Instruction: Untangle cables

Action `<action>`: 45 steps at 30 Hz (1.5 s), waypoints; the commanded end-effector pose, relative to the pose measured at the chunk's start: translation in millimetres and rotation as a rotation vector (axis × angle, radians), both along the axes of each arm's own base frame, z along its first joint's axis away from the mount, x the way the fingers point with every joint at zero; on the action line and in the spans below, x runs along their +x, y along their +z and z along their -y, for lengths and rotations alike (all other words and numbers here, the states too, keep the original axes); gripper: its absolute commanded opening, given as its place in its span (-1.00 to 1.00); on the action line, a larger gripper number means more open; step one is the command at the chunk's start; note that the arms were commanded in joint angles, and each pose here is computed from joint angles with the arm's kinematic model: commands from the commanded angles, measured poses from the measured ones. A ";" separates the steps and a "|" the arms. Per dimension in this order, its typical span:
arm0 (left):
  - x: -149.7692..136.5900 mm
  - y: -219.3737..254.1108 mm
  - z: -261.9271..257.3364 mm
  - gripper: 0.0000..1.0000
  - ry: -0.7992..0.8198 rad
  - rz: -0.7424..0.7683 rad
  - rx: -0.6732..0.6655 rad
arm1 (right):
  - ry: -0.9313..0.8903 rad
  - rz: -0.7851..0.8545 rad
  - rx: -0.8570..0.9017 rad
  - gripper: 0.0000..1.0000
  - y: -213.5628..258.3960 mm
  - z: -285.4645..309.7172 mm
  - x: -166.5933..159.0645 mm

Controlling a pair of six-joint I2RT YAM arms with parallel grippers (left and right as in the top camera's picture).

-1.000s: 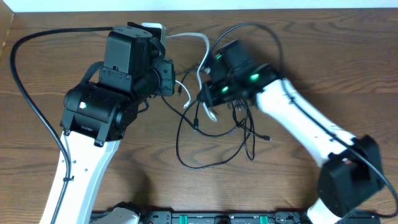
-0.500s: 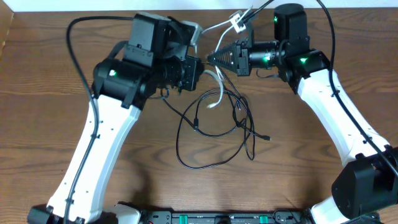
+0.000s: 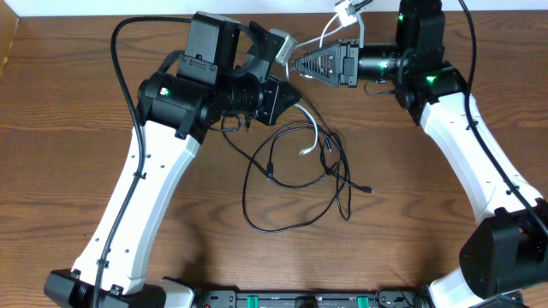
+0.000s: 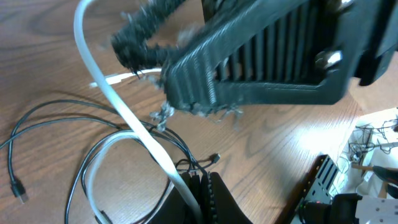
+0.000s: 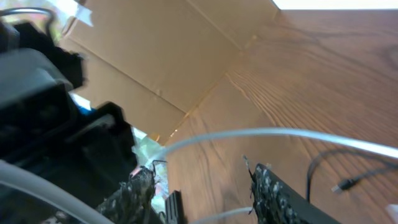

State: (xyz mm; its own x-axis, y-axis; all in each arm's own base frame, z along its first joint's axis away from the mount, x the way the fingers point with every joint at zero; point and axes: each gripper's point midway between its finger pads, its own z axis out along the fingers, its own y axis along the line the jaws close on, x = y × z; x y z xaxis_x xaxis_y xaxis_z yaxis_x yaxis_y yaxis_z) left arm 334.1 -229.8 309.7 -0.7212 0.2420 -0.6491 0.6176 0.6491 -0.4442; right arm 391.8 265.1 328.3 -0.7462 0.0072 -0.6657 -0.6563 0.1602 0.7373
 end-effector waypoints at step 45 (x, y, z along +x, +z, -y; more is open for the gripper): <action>27.6 7.8 -40.0 0.31 0.105 0.039 -0.009 | -1.090 0.086 -0.363 -0.98 33.6 277.3 138.7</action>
State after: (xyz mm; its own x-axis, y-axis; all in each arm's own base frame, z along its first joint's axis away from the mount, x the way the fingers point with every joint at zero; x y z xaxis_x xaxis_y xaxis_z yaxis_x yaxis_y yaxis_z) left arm 361.3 -190.2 312.5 -0.7276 0.1603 -0.6670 0.5533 0.7118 -0.4326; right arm 515.6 64.0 331.7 -0.5960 0.4182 -0.6855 -0.2305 0.7287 0.6449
